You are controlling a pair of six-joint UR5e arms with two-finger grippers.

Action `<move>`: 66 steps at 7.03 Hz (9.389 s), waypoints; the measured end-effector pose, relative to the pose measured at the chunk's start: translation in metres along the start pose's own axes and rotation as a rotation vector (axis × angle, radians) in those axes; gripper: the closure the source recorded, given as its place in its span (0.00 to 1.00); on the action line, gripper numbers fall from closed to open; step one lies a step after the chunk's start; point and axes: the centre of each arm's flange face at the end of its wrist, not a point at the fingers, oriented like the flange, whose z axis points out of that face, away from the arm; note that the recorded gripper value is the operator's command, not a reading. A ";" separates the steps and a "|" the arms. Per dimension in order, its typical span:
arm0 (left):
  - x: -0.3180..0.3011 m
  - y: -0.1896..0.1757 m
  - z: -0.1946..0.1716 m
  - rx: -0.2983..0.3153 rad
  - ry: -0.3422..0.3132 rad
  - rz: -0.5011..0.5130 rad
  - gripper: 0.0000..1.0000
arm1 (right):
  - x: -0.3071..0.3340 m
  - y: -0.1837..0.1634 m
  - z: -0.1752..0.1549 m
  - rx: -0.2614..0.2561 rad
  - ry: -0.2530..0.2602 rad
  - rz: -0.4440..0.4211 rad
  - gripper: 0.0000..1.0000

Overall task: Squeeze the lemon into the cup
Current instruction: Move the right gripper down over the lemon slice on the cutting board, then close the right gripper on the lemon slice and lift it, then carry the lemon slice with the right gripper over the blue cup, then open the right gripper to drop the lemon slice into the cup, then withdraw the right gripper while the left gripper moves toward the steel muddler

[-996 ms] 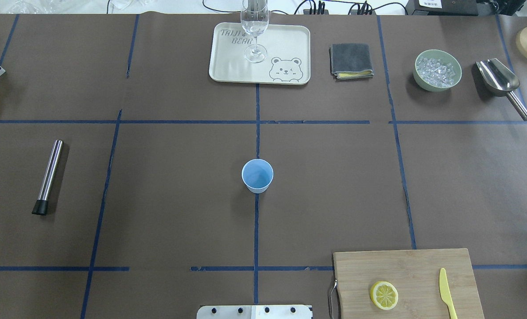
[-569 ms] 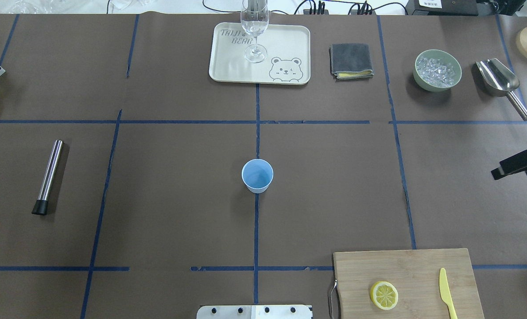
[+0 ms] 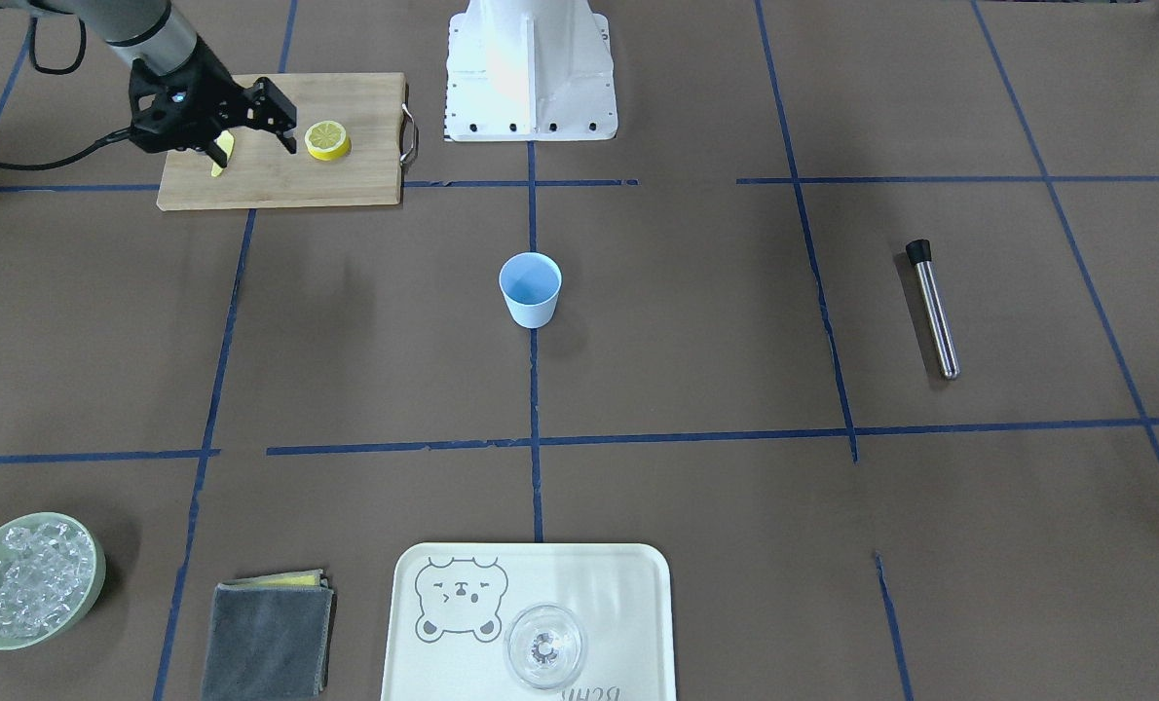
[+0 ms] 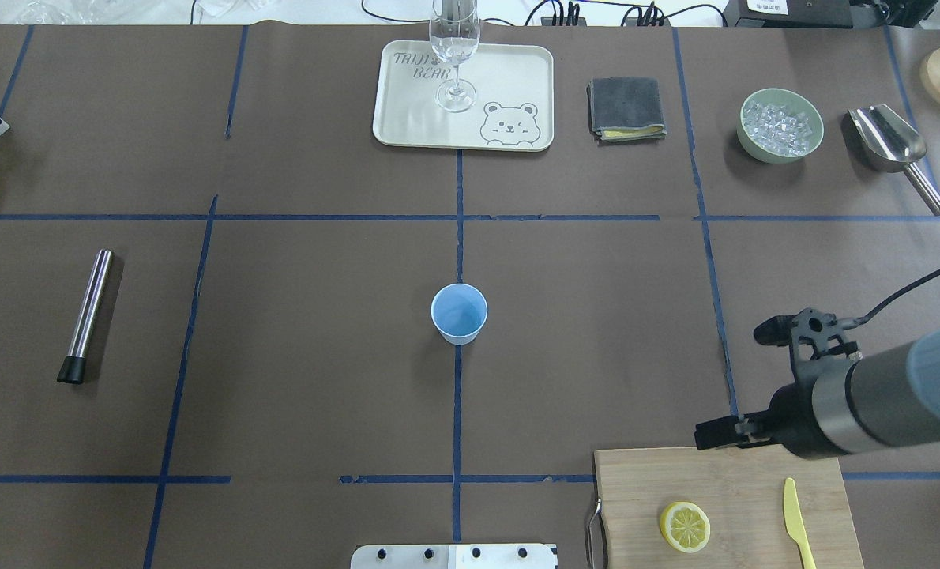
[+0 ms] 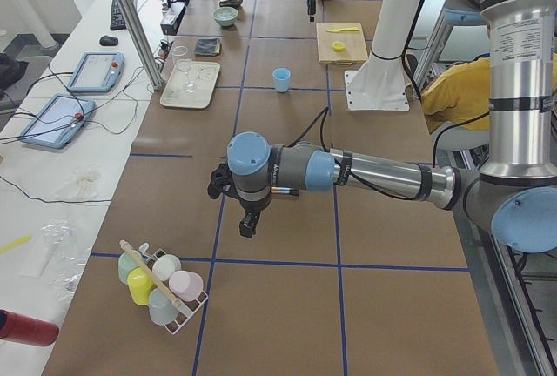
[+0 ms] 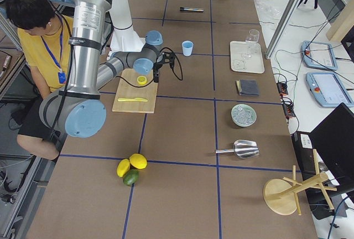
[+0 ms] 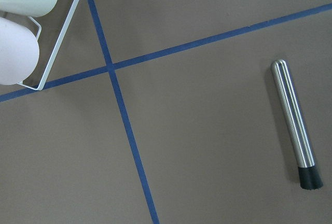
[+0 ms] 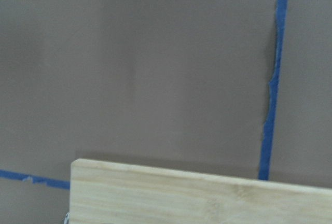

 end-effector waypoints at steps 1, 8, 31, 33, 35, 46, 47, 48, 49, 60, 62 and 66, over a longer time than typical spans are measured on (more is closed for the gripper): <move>0.000 0.001 0.000 0.000 0.000 -0.001 0.00 | -0.022 0.030 0.017 0.024 0.011 -0.022 0.00; 0.006 0.000 -0.004 0.014 0.034 0.000 0.00 | -0.046 0.067 0.067 0.011 0.150 -0.029 0.00; 0.012 0.001 -0.011 0.029 0.034 0.010 0.00 | -0.058 0.064 0.035 0.015 0.134 0.001 0.47; 0.011 0.002 -0.011 0.028 0.034 0.009 0.00 | -0.074 0.040 0.009 0.066 0.070 0.032 0.47; 0.010 0.002 -0.010 0.026 0.035 0.007 0.00 | -0.100 -0.005 -0.018 0.132 -0.012 0.086 0.47; 0.008 0.010 -0.007 0.019 0.036 -0.004 0.00 | -0.262 -0.194 0.018 0.270 -0.119 0.333 0.47; 0.007 0.010 -0.007 0.019 0.036 -0.005 0.00 | -0.266 -0.189 0.025 0.260 -0.125 0.333 0.47; 0.007 0.010 -0.007 0.018 0.036 -0.005 0.00 | -0.269 -0.184 0.030 0.251 -0.126 0.330 0.46; 0.007 0.010 -0.007 0.018 0.036 -0.005 0.00 | -0.271 -0.181 0.032 0.246 -0.127 0.328 0.33; 0.068 -0.022 0.019 0.091 0.150 -0.008 0.00 | -0.143 -0.186 -0.027 0.199 -0.111 0.305 0.00; 0.123 -0.047 0.051 0.071 0.155 -0.125 0.00 | -0.058 -0.174 -0.044 0.164 -0.050 0.232 0.00; 0.182 -0.077 0.122 0.026 0.030 -0.284 0.06 | 0.064 -0.151 -0.084 0.106 0.020 0.132 0.00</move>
